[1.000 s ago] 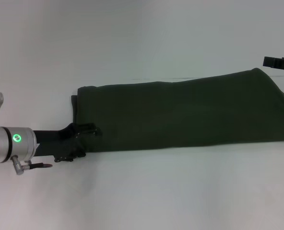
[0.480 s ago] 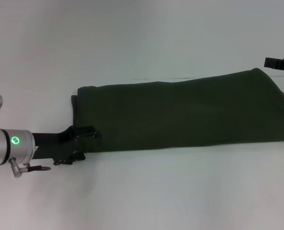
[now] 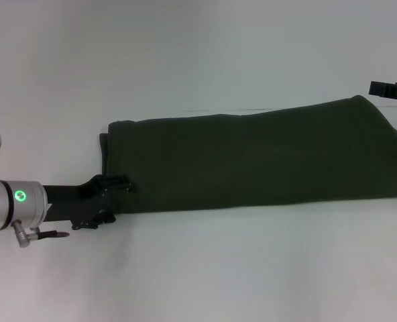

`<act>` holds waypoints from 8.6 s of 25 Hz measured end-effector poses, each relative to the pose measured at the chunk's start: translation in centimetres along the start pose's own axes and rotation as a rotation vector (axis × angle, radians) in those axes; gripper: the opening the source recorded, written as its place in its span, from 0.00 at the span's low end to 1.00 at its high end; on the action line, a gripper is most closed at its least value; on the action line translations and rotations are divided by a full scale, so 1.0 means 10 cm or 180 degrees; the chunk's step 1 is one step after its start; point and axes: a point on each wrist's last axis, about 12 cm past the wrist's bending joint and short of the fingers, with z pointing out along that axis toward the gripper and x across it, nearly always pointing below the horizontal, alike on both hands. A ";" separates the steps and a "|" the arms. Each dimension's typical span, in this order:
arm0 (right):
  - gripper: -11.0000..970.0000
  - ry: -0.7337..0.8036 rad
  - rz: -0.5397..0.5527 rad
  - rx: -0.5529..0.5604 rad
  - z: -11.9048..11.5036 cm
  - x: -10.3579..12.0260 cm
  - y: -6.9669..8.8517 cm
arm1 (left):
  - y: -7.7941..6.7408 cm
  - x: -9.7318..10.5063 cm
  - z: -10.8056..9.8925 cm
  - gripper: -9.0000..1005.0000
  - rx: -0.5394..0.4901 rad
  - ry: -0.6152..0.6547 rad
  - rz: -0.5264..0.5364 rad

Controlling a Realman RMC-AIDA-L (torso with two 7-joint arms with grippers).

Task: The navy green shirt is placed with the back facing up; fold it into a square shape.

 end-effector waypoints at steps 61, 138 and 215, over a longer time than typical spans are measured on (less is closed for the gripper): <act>0.80 -0.0014 0.0033 -0.0008 -0.02 0.02 -0.01 | -0.07 -0.08 0.04 0.51 -0.0103 -0.0134 0.0605; 0.80 -0.0340 0.0370 -0.0008 -0.83 0.46 -0.35 | -1.03 1.13 0.92 0.05 0.1866 0.0297 0.0983; 0.79 0.1087 0.0693 -0.0123 1.00 1.01 0.73 | -0.06 0.92 -0.09 0.92 0.2111 -0.0362 0.3059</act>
